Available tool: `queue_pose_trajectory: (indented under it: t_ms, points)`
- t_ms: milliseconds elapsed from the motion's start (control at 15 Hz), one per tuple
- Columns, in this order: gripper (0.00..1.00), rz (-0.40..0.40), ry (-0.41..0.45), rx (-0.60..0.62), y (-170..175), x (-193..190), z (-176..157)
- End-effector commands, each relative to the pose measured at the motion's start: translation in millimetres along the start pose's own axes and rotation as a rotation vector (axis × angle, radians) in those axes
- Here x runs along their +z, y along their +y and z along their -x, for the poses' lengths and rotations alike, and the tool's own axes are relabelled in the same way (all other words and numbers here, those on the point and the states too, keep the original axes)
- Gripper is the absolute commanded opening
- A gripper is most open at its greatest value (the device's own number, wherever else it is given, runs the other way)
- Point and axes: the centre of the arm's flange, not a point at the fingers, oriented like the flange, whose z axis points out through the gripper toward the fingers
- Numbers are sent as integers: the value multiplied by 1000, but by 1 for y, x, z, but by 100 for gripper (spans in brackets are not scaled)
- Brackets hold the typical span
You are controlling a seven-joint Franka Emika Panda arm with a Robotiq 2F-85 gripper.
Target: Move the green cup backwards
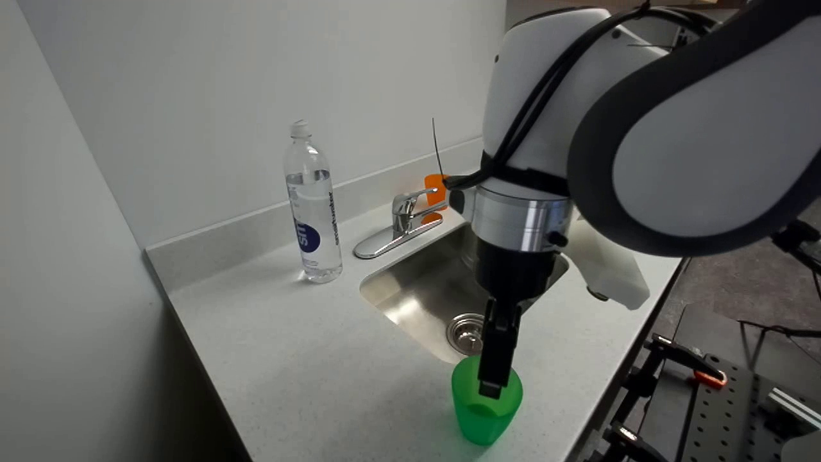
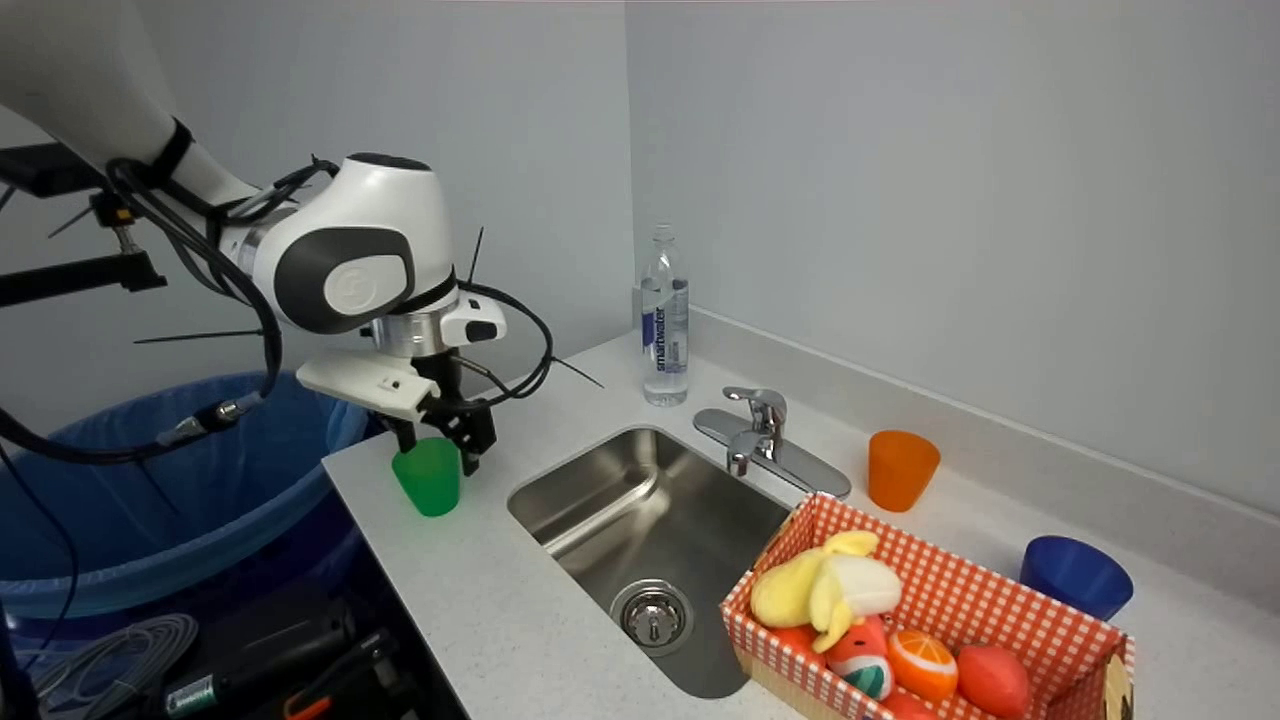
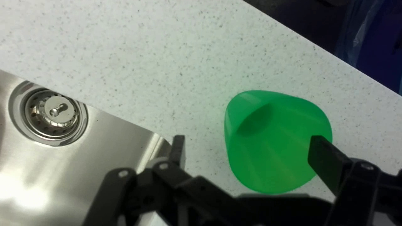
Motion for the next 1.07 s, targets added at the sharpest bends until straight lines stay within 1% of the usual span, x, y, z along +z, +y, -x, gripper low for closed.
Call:
queue_pose_trajectory:
  t_ms: [0, 133, 467, 733, 800, 1000]
  points:
    - [73, 17, 19, -14, -3, 12, -15]
    - [72, 21, 17, -11, 0, 15, -18]
    - [32, 21, 9, -9, 4, 19, -24]
    - [4, 22, 26, 7, 7, 17, -41]
    - [0, 24, 33, 16, 9, 16, -48]
    - [0, 30, 47, 48, 15, 14, -68]
